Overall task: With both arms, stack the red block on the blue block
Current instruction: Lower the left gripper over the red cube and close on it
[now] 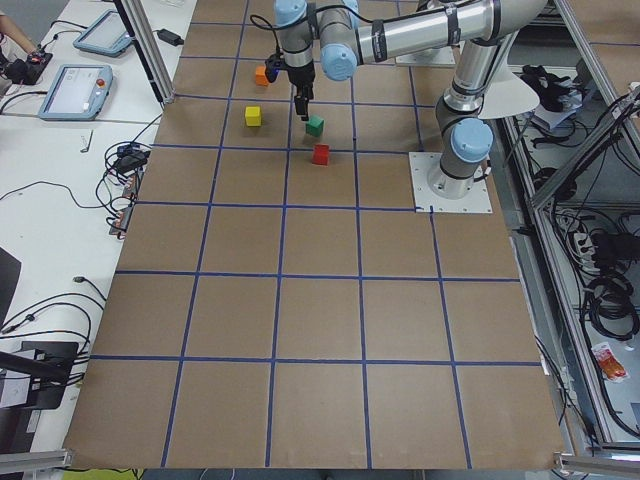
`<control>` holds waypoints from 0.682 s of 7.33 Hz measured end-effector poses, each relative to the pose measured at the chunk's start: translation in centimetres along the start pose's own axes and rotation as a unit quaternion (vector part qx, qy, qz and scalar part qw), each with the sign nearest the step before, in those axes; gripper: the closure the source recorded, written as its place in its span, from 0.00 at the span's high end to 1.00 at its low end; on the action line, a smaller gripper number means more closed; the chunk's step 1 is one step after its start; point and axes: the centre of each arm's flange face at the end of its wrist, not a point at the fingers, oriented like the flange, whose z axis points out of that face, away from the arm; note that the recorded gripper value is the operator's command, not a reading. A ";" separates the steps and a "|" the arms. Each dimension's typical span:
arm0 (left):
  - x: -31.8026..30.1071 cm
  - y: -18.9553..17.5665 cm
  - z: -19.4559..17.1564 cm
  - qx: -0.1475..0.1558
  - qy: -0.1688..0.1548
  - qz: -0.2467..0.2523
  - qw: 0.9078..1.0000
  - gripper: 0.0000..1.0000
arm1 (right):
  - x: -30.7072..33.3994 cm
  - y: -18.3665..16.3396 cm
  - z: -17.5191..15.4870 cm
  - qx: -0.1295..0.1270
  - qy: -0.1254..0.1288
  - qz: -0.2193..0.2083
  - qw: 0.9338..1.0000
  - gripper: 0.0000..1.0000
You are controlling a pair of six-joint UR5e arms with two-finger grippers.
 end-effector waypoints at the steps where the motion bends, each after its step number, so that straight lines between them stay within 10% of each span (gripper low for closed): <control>1: -0.1 0.5 2.6 0.005 -0.001 0.006 1.000 1.00 | 0.0 0.0 0.0 0.000 0.000 0.000 1.000 1.00; 5: -1.7 2.2 10.6 0.019 -0.002 -0.002 1.000 1.00 | 0.1 0.0 0.0 0.001 0.005 0.000 1.000 1.00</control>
